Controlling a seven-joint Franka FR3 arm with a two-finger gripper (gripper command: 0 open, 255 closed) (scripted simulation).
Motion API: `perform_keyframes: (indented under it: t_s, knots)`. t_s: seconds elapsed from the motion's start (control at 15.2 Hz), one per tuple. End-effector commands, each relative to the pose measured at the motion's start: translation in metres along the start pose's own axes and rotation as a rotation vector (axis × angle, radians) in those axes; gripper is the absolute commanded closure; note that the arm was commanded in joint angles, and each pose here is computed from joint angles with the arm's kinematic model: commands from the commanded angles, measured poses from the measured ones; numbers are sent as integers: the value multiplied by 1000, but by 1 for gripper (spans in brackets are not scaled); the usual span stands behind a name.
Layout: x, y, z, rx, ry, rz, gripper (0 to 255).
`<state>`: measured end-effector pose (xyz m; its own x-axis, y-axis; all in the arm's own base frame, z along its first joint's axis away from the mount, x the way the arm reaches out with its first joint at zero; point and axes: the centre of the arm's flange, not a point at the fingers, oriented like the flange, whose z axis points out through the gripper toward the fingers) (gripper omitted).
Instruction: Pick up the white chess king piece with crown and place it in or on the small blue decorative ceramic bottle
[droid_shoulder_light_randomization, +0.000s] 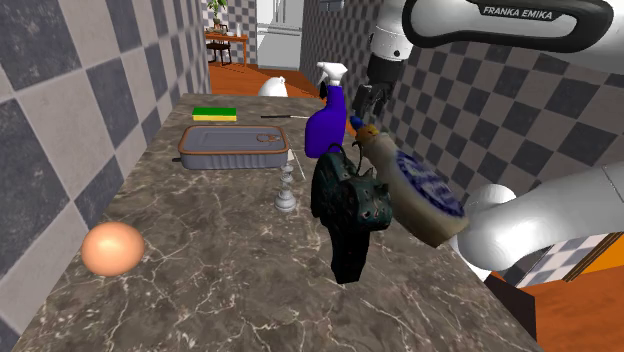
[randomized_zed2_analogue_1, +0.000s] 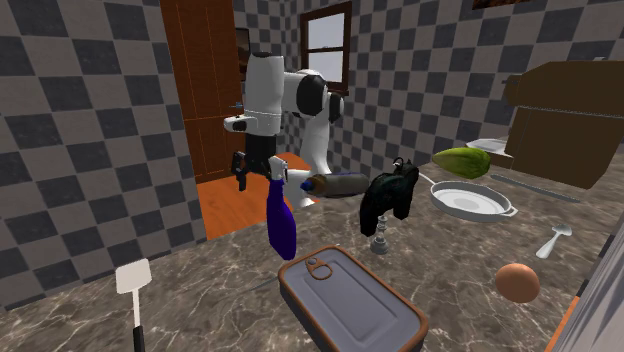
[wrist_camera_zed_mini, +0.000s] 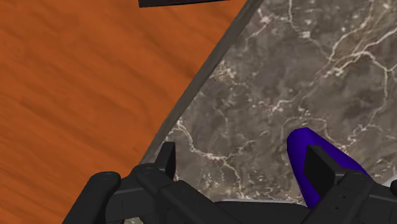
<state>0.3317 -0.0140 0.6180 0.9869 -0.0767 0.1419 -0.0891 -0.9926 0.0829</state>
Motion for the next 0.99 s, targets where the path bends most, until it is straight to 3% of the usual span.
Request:
perform_keyframes:
  t_s: [0.0, 0.92]
  knots:
    - [0, 0, 0, 0, 0, 0, 0]
    - [-6, -174, -12, 63, 19, -194, 0]
